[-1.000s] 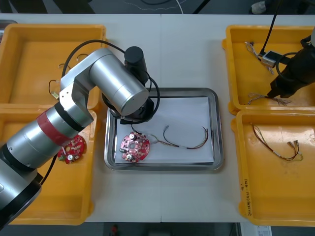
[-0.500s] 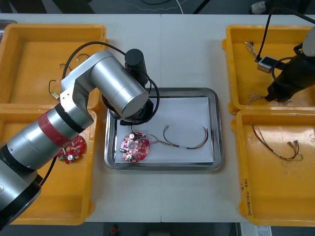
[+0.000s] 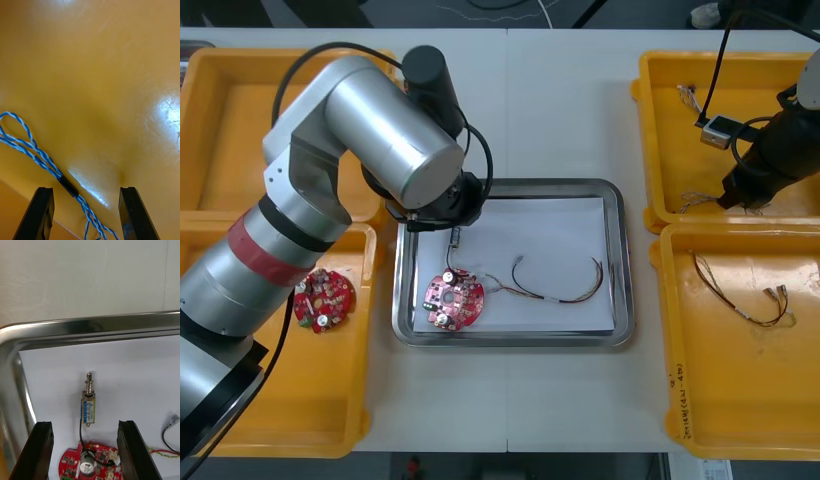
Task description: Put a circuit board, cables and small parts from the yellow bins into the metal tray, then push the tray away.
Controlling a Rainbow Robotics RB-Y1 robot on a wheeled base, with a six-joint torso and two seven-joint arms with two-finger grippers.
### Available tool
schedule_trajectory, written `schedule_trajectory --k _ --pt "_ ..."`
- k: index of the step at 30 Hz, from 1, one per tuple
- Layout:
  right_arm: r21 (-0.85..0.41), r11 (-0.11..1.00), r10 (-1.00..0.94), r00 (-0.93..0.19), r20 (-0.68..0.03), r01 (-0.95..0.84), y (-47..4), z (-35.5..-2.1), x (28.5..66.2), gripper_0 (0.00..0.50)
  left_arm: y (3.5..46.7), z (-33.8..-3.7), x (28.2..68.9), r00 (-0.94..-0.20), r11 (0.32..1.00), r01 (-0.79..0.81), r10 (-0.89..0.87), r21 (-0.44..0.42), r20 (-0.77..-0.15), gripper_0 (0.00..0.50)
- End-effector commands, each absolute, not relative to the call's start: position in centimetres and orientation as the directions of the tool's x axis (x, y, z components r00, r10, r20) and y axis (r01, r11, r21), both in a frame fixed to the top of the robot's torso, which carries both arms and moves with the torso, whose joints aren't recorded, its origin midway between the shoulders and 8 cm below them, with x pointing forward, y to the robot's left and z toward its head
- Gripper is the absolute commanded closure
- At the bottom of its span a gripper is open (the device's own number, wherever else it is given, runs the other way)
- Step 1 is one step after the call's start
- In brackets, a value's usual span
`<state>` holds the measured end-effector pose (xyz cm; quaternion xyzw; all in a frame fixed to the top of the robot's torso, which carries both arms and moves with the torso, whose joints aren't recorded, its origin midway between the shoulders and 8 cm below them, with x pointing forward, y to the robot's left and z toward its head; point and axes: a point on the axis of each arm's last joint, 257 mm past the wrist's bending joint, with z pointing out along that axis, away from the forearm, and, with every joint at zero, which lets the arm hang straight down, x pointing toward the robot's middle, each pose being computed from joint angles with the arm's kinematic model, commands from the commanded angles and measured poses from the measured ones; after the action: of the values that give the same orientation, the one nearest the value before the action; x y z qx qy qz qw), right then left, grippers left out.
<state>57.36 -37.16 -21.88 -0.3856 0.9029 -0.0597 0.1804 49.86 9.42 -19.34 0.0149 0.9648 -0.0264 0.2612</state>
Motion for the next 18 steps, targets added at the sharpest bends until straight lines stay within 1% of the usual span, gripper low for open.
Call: schedule_trajectory --k 1,4,6,10,13,16,17,18 --pt "-0.300 0.669 -0.744 -0.608 -0.278 -0.681 -39.3 -19.1 57.5 0.000 11.0 -14.9 49.6 -0.838 0.997 0.025 -0.022 -0.079 -0.545 0.000" --pt "-0.300 0.665 -0.747 -0.606 -0.274 -0.684 -39.4 -19.2 57.4 0.000 12.3 -13.4 49.3 -0.833 0.996 -0.008 -0.059 -0.093 -0.551 0.000" --pt "-0.300 0.662 -0.749 -0.606 -0.267 -0.687 -39.6 -19.5 57.2 0.000 14.0 -12.0 49.0 -0.827 0.994 -0.046 -0.094 -0.100 -0.555 0.000" --pt "-0.300 0.658 -0.753 -0.605 -0.257 -0.691 -40.0 -19.9 56.9 0.000 16.6 -9.5 50.0 -0.790 0.985 -0.098 -0.166 -0.145 -0.590 0.000" --pt "-0.295 0.657 -0.754 -0.606 -0.253 -0.693 -40.2 -20.2 56.6 0.000 18.1 -8.6 50.5 -0.775 0.978 -0.130 -0.203 -0.163 -0.598 0.000" --pt "-0.298 0.655 -0.756 -0.605 -0.252 -0.695 -40.5 -20.9 56.5 0.000 21.2 -8.0 51.2 -0.760 0.964 -0.198 -0.264 -0.176 -0.594 0.000" --pt "-0.298 0.655 -0.756 -0.605 -0.252 -0.695 -40.5 -20.9 56.5 0.000 21.2 -8.0 51.2 -0.760 0.964 -0.198 -0.264 -0.176 -0.594 0.000" --pt "-0.303 0.652 -0.758 -0.601 -0.253 -0.695 -40.6 -21.2 56.5 0.000 23.1 -8.0 51.6 -0.755 0.954 -0.239 -0.300 -0.180 -0.583 0.000"
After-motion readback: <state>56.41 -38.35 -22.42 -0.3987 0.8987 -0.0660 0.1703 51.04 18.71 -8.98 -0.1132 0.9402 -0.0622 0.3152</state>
